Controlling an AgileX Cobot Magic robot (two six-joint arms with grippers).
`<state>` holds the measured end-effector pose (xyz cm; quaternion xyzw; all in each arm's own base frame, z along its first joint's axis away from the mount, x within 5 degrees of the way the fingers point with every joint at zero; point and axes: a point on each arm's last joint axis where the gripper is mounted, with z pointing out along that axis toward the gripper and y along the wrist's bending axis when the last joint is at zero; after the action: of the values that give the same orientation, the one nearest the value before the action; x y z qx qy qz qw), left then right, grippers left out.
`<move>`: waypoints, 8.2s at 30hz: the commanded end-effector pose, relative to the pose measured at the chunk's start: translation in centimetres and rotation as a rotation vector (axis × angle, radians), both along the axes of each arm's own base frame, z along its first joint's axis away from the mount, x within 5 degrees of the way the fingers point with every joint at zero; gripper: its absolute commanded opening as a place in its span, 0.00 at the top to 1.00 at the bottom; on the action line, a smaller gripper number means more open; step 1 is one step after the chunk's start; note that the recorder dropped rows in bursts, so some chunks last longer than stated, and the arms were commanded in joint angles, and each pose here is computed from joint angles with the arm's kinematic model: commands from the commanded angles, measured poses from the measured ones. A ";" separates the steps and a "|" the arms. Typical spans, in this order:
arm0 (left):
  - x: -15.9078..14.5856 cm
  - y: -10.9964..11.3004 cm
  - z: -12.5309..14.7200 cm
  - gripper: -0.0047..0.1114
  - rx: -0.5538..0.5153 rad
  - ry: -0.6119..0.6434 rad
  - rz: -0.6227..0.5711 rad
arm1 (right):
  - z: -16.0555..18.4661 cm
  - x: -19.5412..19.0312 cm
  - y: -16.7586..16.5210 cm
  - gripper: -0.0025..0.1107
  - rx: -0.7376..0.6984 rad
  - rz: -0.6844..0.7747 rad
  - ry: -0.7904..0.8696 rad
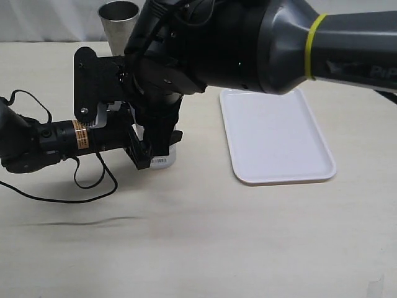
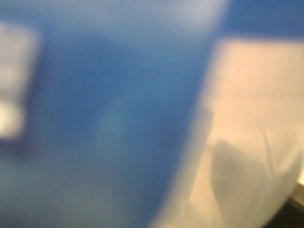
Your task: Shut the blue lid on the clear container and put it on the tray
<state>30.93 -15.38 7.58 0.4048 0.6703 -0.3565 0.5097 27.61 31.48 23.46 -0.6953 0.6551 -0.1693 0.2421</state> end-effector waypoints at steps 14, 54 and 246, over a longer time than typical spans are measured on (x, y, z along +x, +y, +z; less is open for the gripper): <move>-0.8 -0.4 0.4 0.96 0.002 -0.082 -0.093 | 4.5 -3.0 -3.3 0.54 0.164 -0.163 0.175; -1.5 -0.6 0.3 0.96 0.195 -0.580 -0.287 | 2.6 2.5 -5.8 0.55 0.327 -0.187 0.571; -0.1 1.6 0.7 0.32 0.117 -0.024 -0.062 | 4.2 3.7 -3.3 0.94 0.537 -0.785 0.487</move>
<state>30.60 -13.92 7.99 0.4608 0.6672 -0.3328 0.4815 31.29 28.22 28.07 -0.3252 0.9233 0.1022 0.1768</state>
